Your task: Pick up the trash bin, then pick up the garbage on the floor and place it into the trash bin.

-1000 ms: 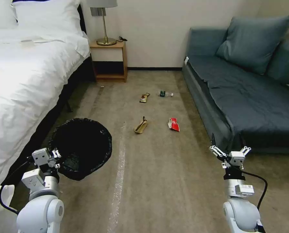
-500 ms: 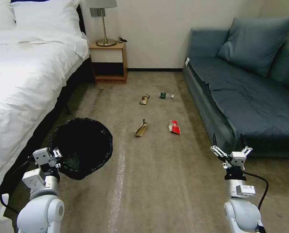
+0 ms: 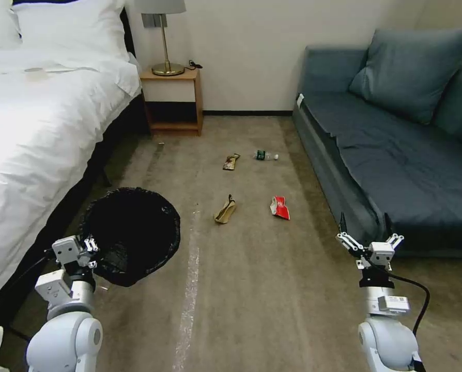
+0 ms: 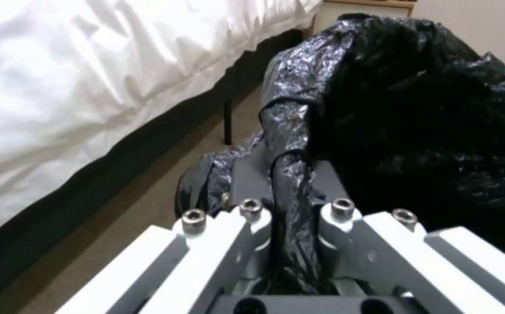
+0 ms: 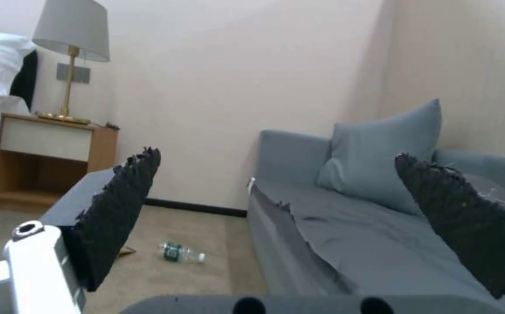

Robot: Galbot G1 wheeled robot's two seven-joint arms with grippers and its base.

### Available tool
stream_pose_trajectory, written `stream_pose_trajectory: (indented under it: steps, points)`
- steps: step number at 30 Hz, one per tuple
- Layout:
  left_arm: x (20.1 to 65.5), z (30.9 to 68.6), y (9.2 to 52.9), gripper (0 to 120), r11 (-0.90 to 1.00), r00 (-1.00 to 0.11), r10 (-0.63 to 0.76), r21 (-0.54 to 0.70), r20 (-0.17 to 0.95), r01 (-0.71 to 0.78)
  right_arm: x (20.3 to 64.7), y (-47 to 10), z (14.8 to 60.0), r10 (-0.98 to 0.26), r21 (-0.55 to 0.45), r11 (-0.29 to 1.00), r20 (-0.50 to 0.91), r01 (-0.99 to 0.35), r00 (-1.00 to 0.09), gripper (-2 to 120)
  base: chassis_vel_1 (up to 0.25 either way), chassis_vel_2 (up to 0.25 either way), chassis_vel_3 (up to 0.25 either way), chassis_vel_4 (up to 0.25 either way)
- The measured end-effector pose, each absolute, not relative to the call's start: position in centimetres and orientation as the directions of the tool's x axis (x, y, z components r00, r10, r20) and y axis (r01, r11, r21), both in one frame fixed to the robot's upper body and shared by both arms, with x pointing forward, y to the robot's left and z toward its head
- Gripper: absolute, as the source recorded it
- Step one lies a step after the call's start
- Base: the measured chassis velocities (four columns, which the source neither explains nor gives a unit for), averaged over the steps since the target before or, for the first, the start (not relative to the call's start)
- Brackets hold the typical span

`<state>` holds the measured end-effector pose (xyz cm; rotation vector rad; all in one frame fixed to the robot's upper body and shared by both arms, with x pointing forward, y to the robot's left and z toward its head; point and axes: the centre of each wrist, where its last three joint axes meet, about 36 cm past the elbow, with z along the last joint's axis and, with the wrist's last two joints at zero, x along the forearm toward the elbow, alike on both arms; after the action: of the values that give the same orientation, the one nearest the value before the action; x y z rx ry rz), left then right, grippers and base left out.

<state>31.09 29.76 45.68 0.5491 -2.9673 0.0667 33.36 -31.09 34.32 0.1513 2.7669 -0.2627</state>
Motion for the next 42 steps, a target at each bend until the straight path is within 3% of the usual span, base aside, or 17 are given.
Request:
stream_pose_trajectory:
  steps: [42]
  points:
    - [31.09,45.5,29.94,5,0.928,-0.922,-0.368,-0.007,0.122,-0.372,33.5,-31.09,33.82,0.066,-0.16,0.978,-0.361,0.131,-0.93,100,-0.068,0.065,0.071,-0.071]
